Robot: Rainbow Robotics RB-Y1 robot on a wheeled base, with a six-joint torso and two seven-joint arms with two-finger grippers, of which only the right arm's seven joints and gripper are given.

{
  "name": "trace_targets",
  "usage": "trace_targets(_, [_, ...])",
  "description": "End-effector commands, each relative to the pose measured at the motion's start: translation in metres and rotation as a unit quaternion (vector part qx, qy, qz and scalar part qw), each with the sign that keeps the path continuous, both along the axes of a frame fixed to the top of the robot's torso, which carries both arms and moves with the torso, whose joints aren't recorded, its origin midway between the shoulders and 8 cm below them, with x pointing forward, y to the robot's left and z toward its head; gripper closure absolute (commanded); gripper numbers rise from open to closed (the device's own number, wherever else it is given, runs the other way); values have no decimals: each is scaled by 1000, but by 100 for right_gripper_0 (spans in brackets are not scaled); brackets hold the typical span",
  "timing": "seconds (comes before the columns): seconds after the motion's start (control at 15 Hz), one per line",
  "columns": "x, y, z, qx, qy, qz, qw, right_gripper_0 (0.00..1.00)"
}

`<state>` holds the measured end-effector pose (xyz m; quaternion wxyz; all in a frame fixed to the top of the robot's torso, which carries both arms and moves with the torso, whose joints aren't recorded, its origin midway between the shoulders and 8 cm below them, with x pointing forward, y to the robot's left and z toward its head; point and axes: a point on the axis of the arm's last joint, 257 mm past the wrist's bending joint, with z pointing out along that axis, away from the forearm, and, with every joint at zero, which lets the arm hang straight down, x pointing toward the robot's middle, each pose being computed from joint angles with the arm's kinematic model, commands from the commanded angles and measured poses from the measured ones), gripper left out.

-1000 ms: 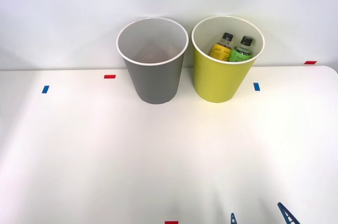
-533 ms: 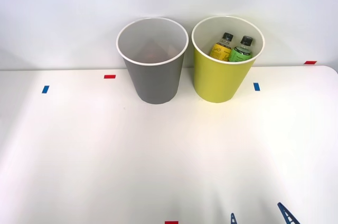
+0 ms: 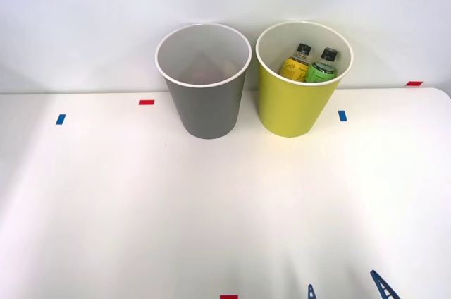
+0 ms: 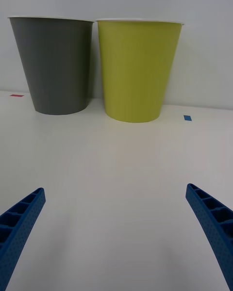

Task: Put cans in the gray bin, plastic bottles in the light green bin

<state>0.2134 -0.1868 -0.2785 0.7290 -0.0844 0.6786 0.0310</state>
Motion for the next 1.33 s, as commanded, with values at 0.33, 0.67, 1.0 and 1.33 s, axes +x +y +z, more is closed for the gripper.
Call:
trace_targets(0.33, [0, 0, 0, 0, 0, 0, 1000, 0])
trace_targets(0.67, [0, 0, 0, 0, 0, 0, 1000, 0])
trace_targets(1.0, [0, 0, 0, 0, 0, 0, 1000, 0])
trace_targets(1.33, [0, 0, 0, 0, 0, 0, 1000, 0])
